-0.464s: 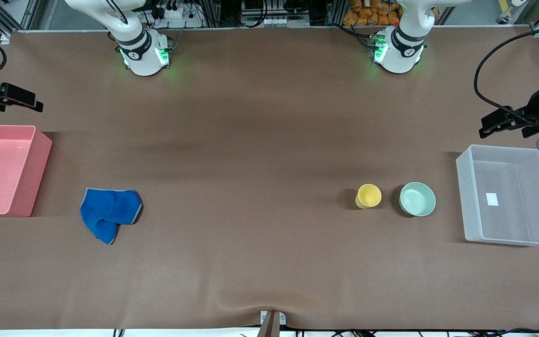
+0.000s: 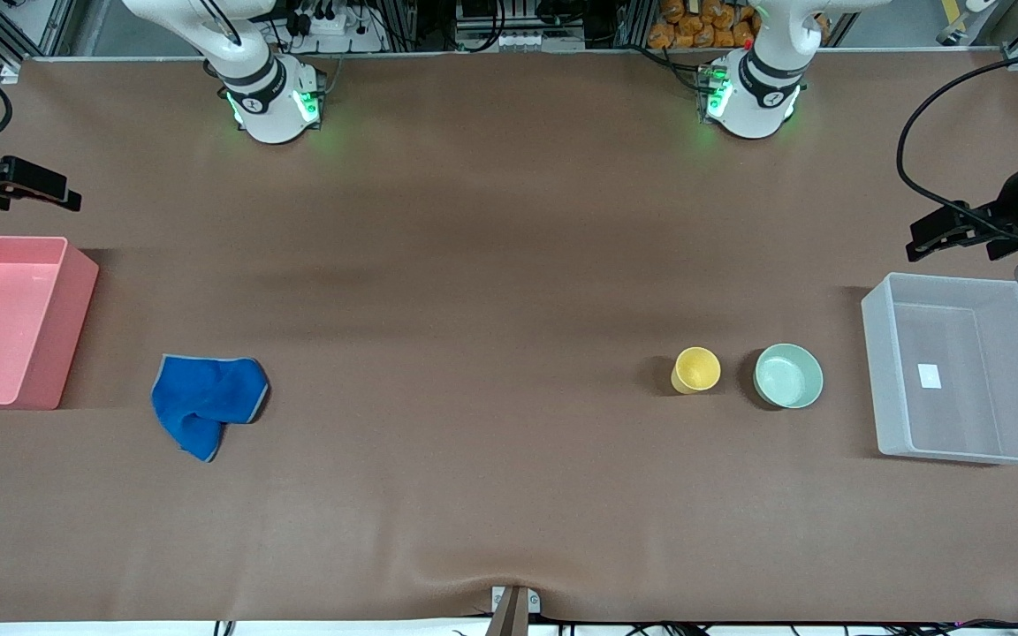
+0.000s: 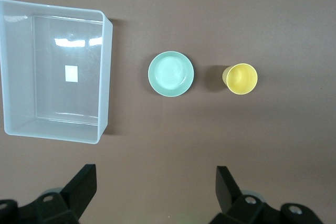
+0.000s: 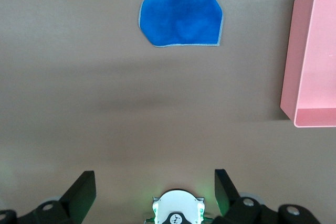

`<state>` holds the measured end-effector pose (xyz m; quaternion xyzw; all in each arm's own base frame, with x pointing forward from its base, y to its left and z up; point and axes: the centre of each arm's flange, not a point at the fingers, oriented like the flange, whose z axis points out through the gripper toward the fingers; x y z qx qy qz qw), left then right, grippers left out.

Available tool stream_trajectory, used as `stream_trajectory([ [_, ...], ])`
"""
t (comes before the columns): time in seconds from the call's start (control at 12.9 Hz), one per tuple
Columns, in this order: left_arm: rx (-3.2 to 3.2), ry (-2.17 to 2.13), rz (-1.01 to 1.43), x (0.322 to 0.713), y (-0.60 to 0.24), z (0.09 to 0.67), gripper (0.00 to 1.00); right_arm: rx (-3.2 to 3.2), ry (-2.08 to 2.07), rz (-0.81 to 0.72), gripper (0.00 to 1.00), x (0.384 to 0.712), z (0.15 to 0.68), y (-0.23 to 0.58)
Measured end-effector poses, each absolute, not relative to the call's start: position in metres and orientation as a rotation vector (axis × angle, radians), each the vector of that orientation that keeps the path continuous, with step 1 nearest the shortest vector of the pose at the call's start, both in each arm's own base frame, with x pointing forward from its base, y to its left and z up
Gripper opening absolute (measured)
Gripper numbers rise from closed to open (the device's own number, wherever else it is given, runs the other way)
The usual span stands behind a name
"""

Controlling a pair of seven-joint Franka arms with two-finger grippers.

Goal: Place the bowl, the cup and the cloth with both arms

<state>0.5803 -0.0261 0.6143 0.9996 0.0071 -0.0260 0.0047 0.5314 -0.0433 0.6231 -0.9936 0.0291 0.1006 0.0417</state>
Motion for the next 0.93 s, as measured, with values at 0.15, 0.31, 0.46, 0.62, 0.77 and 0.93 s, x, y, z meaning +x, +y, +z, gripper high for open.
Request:
stream_trajectory([
  [0.15, 3.115, 0.039, -0.079, 0.590, -0.030, 0.601, 1.00, -3.041, 0.090, 0.311, 1.00, 0.532, 0.622, -0.044],
  [0.31, 3.094, 0.039, -0.076, 0.603, -0.035, 0.582, 1.00, -3.038, 0.096, 0.340, 1.00, 0.535, 0.613, -0.045],
  [0.46, 3.065, 0.027, -0.092, 0.620, -0.052, 0.550, 1.00, -3.032, 0.105, 0.406, 1.00, 0.545, 0.587, -0.047],
  [0.62, 3.060, 0.105, -0.123, 0.637, -0.076, 0.507, 1.00, -3.030, 0.114, 0.455, 1.00, 0.561, 0.557, -0.047],
  [0.77, 3.053, 0.141, -0.144, 0.651, -0.094, 0.459, 1.00, -3.034, 0.125, 0.477, 1.00, 0.578, 0.528, -0.049],
  [0.93, 3.052, 0.162, -0.122, 0.656, -0.110, 0.405, 1.00, -3.040, 0.135, 0.490, 1.00, 0.595, 0.495, -0.051],
])
